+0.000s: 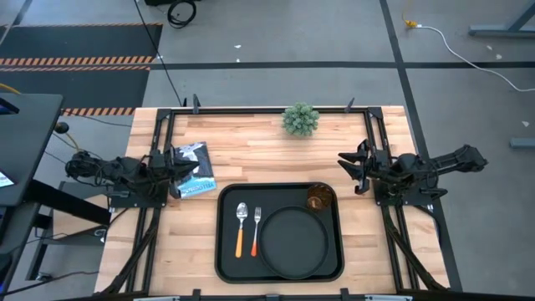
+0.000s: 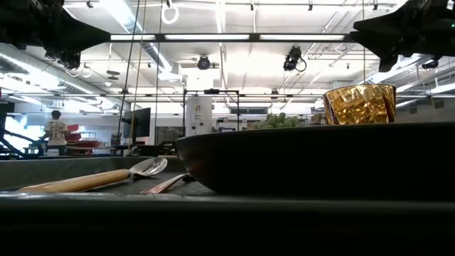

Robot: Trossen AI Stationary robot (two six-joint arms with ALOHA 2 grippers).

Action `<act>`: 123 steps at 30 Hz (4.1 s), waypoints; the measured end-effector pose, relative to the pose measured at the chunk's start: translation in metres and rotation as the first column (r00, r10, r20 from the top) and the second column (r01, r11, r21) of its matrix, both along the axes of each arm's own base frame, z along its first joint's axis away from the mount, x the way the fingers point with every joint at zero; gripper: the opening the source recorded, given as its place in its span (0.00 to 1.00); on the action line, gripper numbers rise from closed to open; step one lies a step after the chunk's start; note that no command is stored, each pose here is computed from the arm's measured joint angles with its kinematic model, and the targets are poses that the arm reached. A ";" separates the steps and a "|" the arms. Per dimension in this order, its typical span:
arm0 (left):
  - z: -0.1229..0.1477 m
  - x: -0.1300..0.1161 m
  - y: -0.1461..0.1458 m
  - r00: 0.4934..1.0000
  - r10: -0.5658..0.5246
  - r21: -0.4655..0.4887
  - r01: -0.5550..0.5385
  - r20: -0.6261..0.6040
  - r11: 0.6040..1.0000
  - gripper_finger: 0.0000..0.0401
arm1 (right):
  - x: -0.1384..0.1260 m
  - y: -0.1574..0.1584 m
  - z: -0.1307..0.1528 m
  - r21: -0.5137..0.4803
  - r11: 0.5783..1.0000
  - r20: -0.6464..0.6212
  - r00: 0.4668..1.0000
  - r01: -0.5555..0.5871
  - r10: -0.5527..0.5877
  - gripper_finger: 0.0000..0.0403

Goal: Pick and place plate/cup/fork/spoon on tray
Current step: Return to home position

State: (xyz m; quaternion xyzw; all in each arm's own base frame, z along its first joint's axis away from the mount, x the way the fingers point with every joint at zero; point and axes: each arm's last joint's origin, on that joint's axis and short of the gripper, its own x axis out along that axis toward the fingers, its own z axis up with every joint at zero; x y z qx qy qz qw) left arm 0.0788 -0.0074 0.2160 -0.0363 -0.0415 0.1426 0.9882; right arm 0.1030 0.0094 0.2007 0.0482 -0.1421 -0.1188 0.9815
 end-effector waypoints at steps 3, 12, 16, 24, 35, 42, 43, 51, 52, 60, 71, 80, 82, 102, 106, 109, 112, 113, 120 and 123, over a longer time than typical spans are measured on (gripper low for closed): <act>0.000 0.000 0.000 1.000 -0.003 0.007 0.003 -0.002 1.000 0.03 | -0.005 -0.001 0.000 0.001 1.000 0.005 1.000 -0.001 0.001 0.30; 0.001 0.000 0.000 1.000 -0.010 0.045 0.010 -0.003 0.999 0.01 | -0.015 -0.003 0.004 -0.035 0.999 0.012 1.000 0.011 -0.010 0.30; 0.003 0.000 0.000 1.000 -0.015 0.062 0.014 0.010 0.998 0.01 | -0.016 -0.004 0.007 -0.076 0.997 0.032 0.999 0.030 -0.027 0.30; 0.003 0.001 -0.004 0.985 -0.165 0.049 0.162 0.045 0.986 0.01 | -0.017 -0.006 0.011 -0.104 0.993 0.066 0.996 0.062 -0.055 0.30; -0.040 0.015 -0.012 0.960 -0.280 0.019 0.279 0.008 0.960 0.01 | -0.014 -0.006 -0.002 -0.092 0.994 0.043 0.998 0.052 -0.048 0.30; -0.041 0.015 -0.013 0.947 -0.319 0.021 0.319 0.018 0.948 0.01 | -0.014 -0.007 -0.002 -0.013 0.998 0.057 0.996 0.062 -0.061 0.30; -0.041 0.015 -0.013 0.947 -0.320 0.018 0.319 0.020 0.947 0.01 | -0.014 -0.008 -0.002 0.017 0.997 0.059 0.995 0.074 -0.075 0.30; -0.043 0.016 -0.013 0.944 -0.327 -0.103 0.330 0.038 0.938 0.08 | -0.014 -0.008 -0.002 0.054 0.996 0.067 0.995 0.074 -0.078 0.30; -0.043 0.016 -0.013 0.944 -0.328 -0.110 0.330 0.039 0.938 0.08 | -0.014 -0.008 -0.002 0.054 0.996 0.067 0.995 0.074 -0.078 0.30; -0.043 0.016 -0.013 0.944 -0.328 -0.126 0.331 0.045 0.935 0.07 | -0.014 -0.008 -0.002 0.053 0.996 0.067 0.995 0.075 -0.079 0.30; -0.043 0.016 -0.013 0.944 -0.328 -0.126 0.331 0.044 0.935 0.08 | -0.014 -0.008 -0.002 0.052 0.996 0.067 0.995 0.075 -0.079 0.30; -0.043 0.016 -0.013 0.944 -0.328 -0.126 0.331 0.044 0.935 0.08 | -0.014 -0.008 -0.002 0.052 0.996 0.067 0.995 0.075 -0.079 0.30; -0.043 0.016 -0.013 0.944 -0.328 -0.125 0.331 0.043 0.935 0.08 | -0.014 -0.008 -0.002 0.052 0.996 0.067 0.995 0.076 -0.079 0.30; -0.043 0.016 -0.013 0.944 -0.328 -0.126 0.331 0.043 0.935 0.08 | -0.014 -0.008 -0.002 0.052 0.996 0.066 0.995 0.076 -0.079 0.30; -0.043 0.016 -0.013 0.944 -0.328 -0.126 0.331 0.043 0.935 0.08 | -0.014 -0.008 -0.002 0.052 0.996 0.066 0.995 0.076 -0.079 0.30; -0.043 0.016 -0.013 0.944 -0.328 -0.125 0.331 0.043 0.935 0.08 | -0.014 -0.008 -0.002 0.053 0.996 0.066 0.995 0.075 -0.079 0.30; -0.043 0.016 -0.013 0.944 -0.328 -0.125 0.330 0.042 0.936 0.08 | -0.014 -0.008 -0.002 0.052 0.996 0.066 0.995 0.076 -0.079 0.30; -0.043 0.016 -0.013 0.944 -0.328 -0.125 0.331 0.042 0.935 0.09 | -0.014 -0.008 -0.002 0.052 0.996 0.066 0.995 0.076 -0.079 0.30; -0.043 0.016 -0.013 0.944 -0.328 -0.125 0.331 0.042 0.935 0.08 | -0.014 -0.008 -0.002 0.052 0.996 0.066 0.995 0.076 -0.079 0.30; -0.043 0.016 -0.013 0.944 -0.328 -0.125 0.331 0.042 0.935 0.08 | -0.014 -0.008 -0.002 0.053 0.996 0.066 0.995 0.076 -0.079 0.30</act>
